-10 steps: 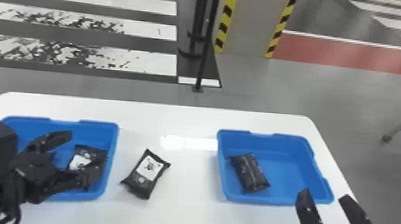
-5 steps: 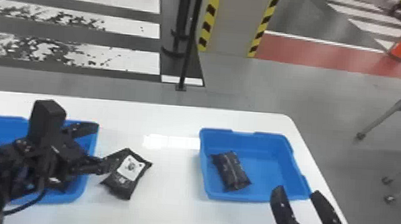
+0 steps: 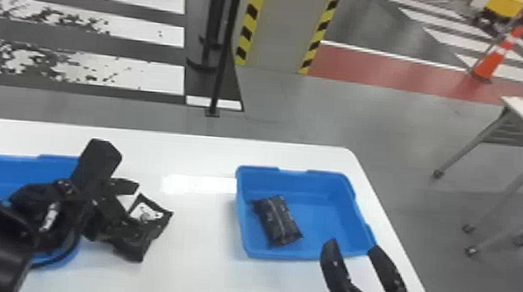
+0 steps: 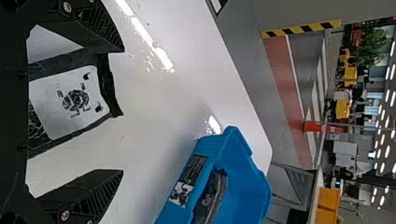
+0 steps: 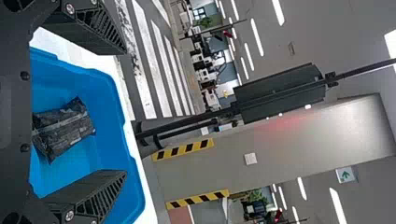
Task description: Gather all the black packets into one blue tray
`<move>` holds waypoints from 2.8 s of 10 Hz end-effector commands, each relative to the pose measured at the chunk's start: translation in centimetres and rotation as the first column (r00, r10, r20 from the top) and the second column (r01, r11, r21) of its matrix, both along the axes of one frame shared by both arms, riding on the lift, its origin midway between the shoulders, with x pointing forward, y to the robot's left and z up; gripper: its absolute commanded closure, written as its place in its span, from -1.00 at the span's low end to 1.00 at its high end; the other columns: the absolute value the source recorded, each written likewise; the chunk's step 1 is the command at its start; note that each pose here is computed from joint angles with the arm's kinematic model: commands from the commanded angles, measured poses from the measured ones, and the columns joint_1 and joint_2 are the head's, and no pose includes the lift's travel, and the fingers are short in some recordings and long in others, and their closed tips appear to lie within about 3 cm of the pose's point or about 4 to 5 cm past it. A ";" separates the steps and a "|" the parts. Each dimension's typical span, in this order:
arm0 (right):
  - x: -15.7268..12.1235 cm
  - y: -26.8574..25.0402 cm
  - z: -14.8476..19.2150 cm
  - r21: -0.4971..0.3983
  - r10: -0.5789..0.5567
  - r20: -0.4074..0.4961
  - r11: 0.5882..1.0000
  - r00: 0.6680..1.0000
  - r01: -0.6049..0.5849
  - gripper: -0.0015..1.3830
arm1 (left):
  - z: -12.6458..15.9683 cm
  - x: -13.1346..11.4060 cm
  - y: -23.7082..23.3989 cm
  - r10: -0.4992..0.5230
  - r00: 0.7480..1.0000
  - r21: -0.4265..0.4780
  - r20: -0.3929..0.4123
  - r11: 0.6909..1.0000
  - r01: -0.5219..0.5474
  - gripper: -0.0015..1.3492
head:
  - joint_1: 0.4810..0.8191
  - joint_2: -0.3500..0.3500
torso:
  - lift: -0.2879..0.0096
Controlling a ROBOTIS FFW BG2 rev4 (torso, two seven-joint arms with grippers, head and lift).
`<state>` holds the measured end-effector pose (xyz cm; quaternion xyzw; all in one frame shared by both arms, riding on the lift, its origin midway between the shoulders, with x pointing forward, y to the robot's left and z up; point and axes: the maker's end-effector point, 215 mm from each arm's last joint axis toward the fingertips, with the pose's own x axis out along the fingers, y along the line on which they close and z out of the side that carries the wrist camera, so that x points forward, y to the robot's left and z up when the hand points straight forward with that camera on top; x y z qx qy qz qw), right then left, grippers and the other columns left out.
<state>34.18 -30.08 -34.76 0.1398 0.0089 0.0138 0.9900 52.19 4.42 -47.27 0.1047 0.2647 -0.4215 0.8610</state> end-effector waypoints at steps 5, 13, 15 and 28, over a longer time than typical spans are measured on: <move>0.1 0.3 -0.7 0.021 0.000 -0.008 1.000 1.000 0.000 -0.85 | -4.6 -0.5 0.5 -0.013 0.991 0.119 -0.136 0.993 0.029 -0.87 | 0.27 -0.93 | 0.20; 0.1 0.3 -1.2 0.035 -0.002 -0.016 0.999 1.000 0.003 -0.85 | -4.2 0.6 -1.7 -0.075 0.995 0.145 -0.058 0.986 0.083 0.21 | 0.27 -0.94 | 0.20; 0.1 0.3 -1.2 0.037 -0.002 -0.016 0.999 1.000 0.003 -0.85 | -3.5 1.1 -2.2 -0.110 0.994 0.167 -0.003 0.980 0.109 0.22 | 0.27 -0.96 | 0.20; 0.0 1.9 -0.8 0.074 0.019 -0.012 0.997 1.000 -0.018 -0.85 | 11.1 0.4 26.4 0.331 0.852 0.111 0.407 0.907 -0.405 -0.36 | 0.27 -0.11 | 0.20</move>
